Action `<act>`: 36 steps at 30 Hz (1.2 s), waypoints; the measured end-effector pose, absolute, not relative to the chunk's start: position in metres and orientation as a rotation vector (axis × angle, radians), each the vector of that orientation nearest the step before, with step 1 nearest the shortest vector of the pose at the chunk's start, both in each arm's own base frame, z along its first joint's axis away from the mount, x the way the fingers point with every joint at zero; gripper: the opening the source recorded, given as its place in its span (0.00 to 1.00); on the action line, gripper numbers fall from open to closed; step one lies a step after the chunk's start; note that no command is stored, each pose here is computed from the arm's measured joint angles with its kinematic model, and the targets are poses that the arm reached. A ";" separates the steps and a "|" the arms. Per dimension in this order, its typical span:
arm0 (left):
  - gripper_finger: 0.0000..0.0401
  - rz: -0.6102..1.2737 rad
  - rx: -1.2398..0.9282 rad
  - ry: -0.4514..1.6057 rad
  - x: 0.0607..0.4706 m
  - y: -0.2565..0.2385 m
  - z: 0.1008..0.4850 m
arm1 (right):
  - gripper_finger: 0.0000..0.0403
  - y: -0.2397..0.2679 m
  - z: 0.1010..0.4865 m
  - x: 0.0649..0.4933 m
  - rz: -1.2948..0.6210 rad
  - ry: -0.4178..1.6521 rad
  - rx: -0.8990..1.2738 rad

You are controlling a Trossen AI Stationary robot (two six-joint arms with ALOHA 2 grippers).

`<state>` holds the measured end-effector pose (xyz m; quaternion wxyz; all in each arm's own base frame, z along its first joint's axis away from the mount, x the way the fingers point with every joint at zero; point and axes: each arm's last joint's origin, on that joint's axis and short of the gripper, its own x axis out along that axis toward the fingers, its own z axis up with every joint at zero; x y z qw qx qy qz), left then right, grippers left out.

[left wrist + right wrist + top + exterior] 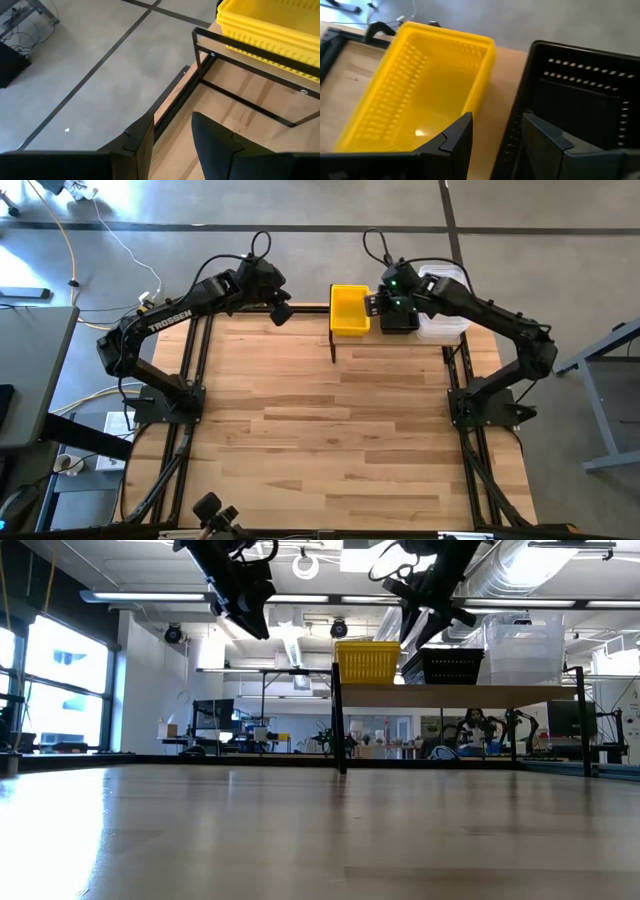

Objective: Stack baskets on shelf by color
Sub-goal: Adjust the bins on the shelf

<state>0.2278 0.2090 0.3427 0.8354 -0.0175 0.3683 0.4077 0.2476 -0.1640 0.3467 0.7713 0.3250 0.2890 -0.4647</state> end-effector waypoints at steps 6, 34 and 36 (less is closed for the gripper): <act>0.30 0.855 -0.022 0.786 0.228 0.209 0.343 | 0.38 -0.166 0.346 0.247 -1.015 0.629 0.708; 0.30 0.852 -0.006 0.795 0.228 0.209 0.343 | 0.38 -0.172 0.330 0.260 -0.950 0.692 0.755; 0.30 0.852 -0.006 0.794 0.228 0.209 0.343 | 0.38 -0.172 0.330 0.260 -0.941 0.693 0.760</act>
